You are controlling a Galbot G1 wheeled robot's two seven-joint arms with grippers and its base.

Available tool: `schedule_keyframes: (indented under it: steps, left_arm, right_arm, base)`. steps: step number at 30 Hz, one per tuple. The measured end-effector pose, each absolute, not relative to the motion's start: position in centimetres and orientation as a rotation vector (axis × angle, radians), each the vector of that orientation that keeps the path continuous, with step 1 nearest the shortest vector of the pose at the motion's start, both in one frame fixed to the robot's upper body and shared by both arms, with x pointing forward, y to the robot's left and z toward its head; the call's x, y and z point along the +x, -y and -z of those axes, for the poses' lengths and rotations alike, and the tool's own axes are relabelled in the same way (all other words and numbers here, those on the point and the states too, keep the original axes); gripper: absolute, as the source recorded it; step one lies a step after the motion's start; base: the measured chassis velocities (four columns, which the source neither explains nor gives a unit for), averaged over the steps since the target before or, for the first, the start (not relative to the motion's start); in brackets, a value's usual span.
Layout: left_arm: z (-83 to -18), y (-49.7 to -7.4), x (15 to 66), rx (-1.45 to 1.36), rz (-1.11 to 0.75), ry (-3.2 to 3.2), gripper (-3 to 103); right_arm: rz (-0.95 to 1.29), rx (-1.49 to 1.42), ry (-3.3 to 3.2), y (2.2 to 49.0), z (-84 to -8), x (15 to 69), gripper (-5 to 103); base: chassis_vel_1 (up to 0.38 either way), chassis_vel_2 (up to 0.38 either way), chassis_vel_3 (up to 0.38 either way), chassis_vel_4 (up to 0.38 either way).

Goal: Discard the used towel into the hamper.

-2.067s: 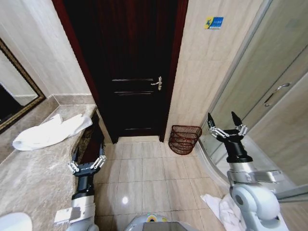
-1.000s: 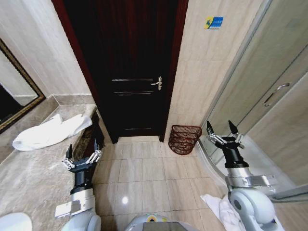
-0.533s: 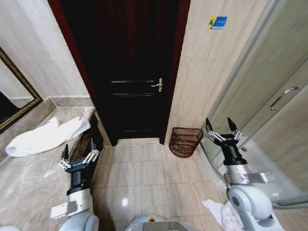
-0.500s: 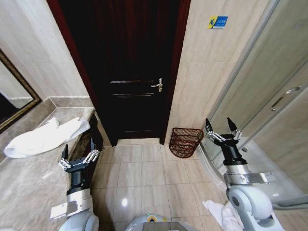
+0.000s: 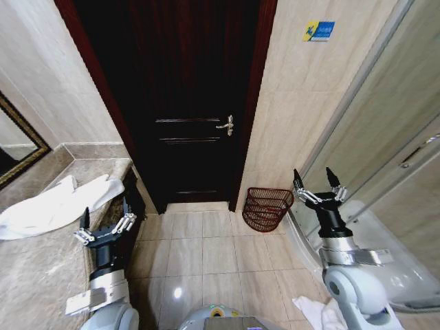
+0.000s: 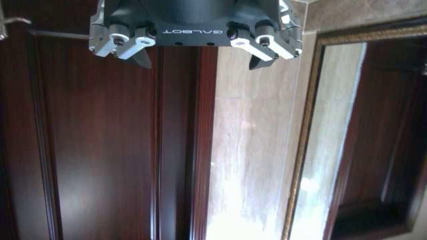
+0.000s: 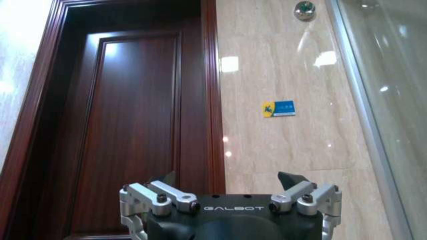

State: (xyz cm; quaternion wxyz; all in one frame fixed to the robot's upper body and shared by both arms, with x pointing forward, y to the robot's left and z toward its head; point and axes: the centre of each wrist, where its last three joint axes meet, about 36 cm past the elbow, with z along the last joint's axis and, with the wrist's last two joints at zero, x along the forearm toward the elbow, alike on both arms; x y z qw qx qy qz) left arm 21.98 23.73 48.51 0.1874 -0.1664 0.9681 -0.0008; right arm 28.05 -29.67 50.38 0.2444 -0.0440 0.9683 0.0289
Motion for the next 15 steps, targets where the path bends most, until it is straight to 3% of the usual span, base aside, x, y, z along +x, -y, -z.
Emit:
schedule_keyframes:
  steps: [8, 15]
  left_arm:
    - [-48.67, -23.84, 21.73, -0.470, -0.028, -2.725, 100]
    - [-48.54, -23.62, 21.79, -0.438, -0.019, -2.720, 96]
  right_arm:
    - [-0.087, -0.134, -2.662, 29.93, -50.42, 28.68, 100]
    - [-0.095, -0.145, -2.659, 29.78, -50.71, 28.49, 100]
  base:
    - [0.000, 0.000, 0.000, 0.000]
    - [-0.006, 0.007, 0.009, -0.008]
